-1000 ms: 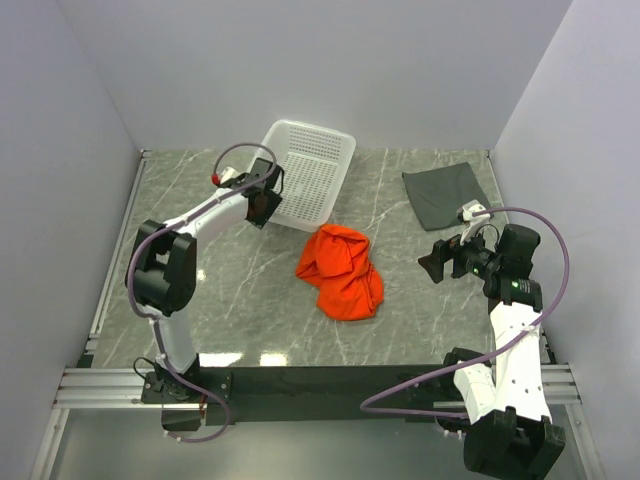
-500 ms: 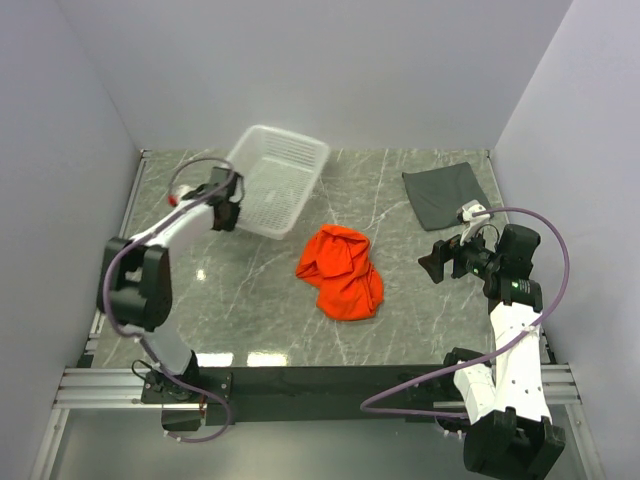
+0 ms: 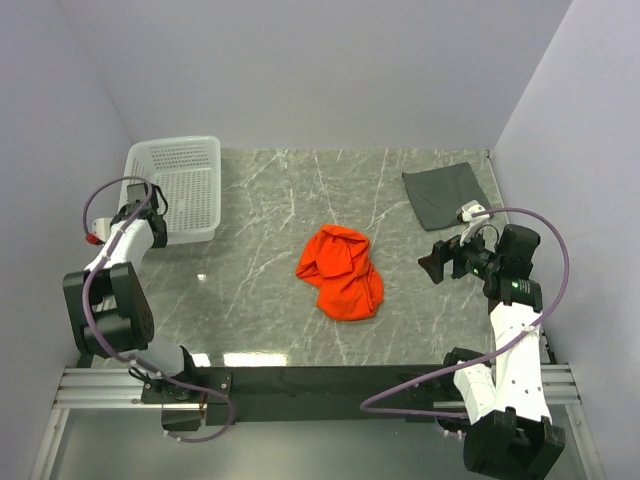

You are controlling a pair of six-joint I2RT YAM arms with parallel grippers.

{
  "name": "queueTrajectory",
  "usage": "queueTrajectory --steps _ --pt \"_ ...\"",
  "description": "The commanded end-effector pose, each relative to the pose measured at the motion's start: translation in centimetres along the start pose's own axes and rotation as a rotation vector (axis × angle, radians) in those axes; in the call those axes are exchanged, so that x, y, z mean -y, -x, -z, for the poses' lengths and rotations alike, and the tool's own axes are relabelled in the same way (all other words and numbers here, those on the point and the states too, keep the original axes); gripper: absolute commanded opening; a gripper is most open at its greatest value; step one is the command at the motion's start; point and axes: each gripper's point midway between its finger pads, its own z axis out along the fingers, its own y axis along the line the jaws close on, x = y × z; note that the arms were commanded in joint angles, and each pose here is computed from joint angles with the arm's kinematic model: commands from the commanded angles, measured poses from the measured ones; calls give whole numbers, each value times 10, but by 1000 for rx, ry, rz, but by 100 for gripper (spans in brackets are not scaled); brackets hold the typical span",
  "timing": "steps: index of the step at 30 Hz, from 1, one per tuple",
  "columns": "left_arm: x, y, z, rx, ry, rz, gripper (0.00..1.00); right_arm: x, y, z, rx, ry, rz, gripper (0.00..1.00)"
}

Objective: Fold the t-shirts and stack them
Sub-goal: Move the tshirt to the center of the board

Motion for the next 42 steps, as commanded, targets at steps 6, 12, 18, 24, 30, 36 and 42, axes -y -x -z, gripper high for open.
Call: queueTrajectory --steps 6,12,18,24,30,36,42 --pt "23 17 -21 15 4 -55 16 2 13 4 33 -11 35 99" --pt "31 35 -15 72 -21 -71 58 2 11 3 29 -7 28 99" --pt "51 50 12 84 -114 -150 74 1 8 3 21 2 31 99" --pt "80 31 92 -57 -530 -390 82 -23 0 1 10 149 60 99" --pt "67 -27 210 -265 -1182 -676 90 -65 -9 -21 -109 354 137 96" --pt "12 -153 262 -629 -1312 -1078 89 -56 18 -73 -187 267 92 92" --pt "-42 -210 251 -690 -1152 -1254 87 -50 19 -133 -327 262 44 88"
